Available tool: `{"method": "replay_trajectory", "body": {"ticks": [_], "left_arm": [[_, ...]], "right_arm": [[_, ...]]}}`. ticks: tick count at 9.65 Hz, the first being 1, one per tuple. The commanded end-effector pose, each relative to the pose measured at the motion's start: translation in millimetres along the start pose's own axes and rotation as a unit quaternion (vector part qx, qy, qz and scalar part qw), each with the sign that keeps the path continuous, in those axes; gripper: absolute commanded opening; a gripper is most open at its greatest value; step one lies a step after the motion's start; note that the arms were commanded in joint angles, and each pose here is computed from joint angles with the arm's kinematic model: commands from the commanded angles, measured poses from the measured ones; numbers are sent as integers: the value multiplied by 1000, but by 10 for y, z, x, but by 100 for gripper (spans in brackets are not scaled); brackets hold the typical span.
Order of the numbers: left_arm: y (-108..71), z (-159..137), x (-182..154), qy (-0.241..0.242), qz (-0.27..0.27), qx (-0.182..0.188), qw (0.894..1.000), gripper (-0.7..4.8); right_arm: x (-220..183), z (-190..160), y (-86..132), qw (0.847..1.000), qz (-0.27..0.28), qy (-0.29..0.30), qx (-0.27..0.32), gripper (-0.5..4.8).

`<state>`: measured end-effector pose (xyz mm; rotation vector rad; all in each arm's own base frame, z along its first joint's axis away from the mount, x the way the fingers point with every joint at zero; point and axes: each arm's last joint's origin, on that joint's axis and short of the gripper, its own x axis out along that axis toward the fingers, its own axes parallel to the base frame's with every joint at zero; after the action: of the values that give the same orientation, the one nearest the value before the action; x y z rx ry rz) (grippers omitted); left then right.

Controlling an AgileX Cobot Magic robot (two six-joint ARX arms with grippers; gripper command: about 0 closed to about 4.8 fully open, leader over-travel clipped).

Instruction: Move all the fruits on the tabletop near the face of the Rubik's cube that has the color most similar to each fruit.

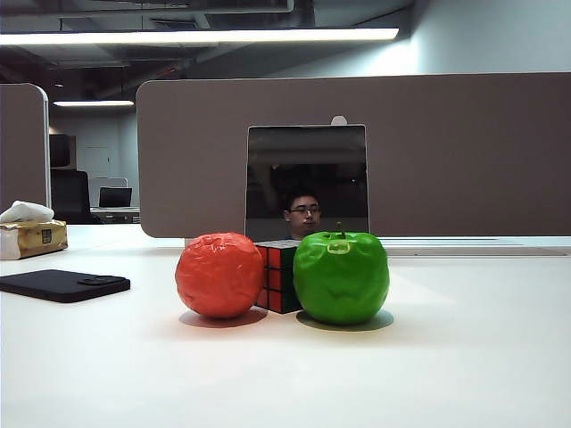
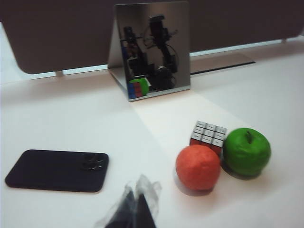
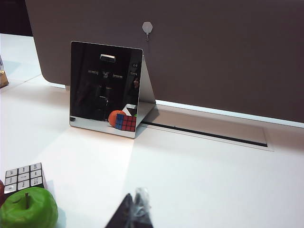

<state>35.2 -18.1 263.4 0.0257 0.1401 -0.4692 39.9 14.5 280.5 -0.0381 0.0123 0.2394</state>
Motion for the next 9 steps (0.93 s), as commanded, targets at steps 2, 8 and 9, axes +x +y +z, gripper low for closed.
{"method": "replay_trajectory", "body": {"ticks": [2, 8, 9], "left_arm": [[11, -109, 134, -26, 20, -43, 999, -5], [9, -336, 415, -84, 19, -45, 995, -5], [8, -414, 469, -84, 19, -45, 995, -5]], "right_arm": [[275, -286, 103, 999, -6, -54, -7, -1], [502, -743, 169, 994, -3, -113, 8, -1], [528, -843, 179, 994, -3, -108, 8, -1]]}}
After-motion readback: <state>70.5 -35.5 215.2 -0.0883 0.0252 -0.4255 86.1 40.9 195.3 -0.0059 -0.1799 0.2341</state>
